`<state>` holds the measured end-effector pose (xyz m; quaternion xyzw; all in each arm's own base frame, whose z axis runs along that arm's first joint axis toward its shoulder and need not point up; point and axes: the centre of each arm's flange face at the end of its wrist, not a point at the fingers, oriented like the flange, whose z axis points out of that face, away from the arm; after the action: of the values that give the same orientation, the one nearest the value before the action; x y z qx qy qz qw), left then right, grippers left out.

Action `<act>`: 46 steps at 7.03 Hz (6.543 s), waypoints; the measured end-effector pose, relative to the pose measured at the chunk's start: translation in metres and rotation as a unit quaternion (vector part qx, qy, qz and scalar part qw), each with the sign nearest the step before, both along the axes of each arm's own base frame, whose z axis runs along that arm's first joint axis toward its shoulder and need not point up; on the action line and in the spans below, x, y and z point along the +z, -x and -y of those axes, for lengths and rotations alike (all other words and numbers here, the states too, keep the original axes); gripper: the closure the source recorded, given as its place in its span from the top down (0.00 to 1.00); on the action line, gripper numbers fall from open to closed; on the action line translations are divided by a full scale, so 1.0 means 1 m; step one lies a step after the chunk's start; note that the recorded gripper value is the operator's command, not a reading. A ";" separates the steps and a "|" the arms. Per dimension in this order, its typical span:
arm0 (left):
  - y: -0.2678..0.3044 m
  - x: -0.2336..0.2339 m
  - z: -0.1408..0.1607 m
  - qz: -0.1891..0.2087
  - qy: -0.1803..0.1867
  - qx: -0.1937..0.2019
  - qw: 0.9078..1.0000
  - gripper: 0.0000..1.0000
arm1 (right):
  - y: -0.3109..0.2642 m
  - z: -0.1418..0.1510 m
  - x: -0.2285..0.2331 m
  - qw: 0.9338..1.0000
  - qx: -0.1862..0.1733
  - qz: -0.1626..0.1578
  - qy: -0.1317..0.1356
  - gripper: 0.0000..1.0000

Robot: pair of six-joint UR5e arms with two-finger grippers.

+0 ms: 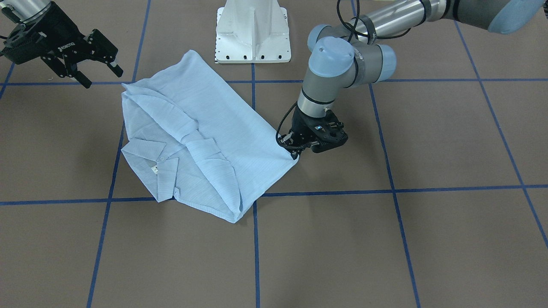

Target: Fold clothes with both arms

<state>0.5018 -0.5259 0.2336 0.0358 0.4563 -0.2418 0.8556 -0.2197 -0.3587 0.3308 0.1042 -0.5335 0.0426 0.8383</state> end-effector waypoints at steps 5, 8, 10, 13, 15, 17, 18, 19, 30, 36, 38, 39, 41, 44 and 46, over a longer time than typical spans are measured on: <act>0.006 0.017 0.175 0.015 -0.076 -0.146 0.986 0.00 | 0.003 0.007 0.003 1.000 0.006 -0.003 0.001 1.00; 0.004 0.015 0.187 -0.005 -0.115 -0.171 0.979 1.00 | 0.009 0.016 0.005 1.000 0.009 -0.004 0.001 1.00; 0.008 0.015 0.188 -0.003 -0.126 -0.173 0.977 1.00 | 0.010 0.019 0.002 1.000 0.010 -0.003 -0.002 1.00; 0.030 0.012 0.199 -0.002 -0.137 -0.172 0.975 1.00 | 0.021 0.030 -0.008 1.000 0.010 0.003 -0.008 1.00; 0.055 0.036 0.179 0.004 -0.135 -0.093 0.986 1.00 | 0.050 0.042 -0.019 1.000 0.001 0.001 -0.010 1.00; 0.100 0.069 0.120 0.002 -0.140 -0.027 0.990 1.00 | 0.100 0.043 -0.047 0.999 -0.004 -0.038 -0.007 1.00; 0.121 0.071 0.091 0.001 -0.135 -0.008 0.991 1.00 | 0.141 0.036 -0.073 0.998 -0.004 -0.068 -0.016 1.00; 0.136 0.065 0.067 -0.001 -0.132 0.002 0.991 1.00 | 0.181 0.028 -0.100 0.995 0.000 -0.097 -0.028 1.00; 0.152 0.061 0.006 -0.033 -0.121 0.054 0.991 1.00 | 0.392 -0.001 -0.107 0.946 -0.092 -0.264 -0.166 1.00; 0.138 0.054 0.002 -0.039 -0.123 0.062 0.990 1.00 | 0.378 0.012 -0.074 0.940 -0.096 -0.286 -0.162 1.00; 0.128 0.044 -0.002 -0.046 -0.122 0.065 0.989 1.00 | 0.335 0.027 -0.056 0.940 -0.092 -0.287 -0.160 1.00; 0.122 0.038 -0.005 -0.051 -0.119 0.066 0.989 1.00 | 0.314 0.028 -0.033 0.939 -0.093 -0.295 -0.151 1.00; 0.114 0.026 -0.009 -0.061 -0.115 0.066 0.989 1.00 | 0.277 0.027 0.008 0.935 -0.094 -0.314 -0.135 1.00; 0.111 0.022 -0.009 -0.063 -0.114 0.066 0.989 1.00 | 0.227 0.074 -0.018 0.948 -0.081 -0.281 -0.124 1.00; 0.110 0.027 -0.008 -0.061 -0.113 0.066 0.989 1.00 | 0.257 0.114 -0.062 0.951 -0.071 -0.268 -0.135 1.00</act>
<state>0.3922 -0.5184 0.2604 0.0872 0.5335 -0.1332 0.8307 -0.4769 -0.4723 0.2683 0.1855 -0.2955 -0.1189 0.9296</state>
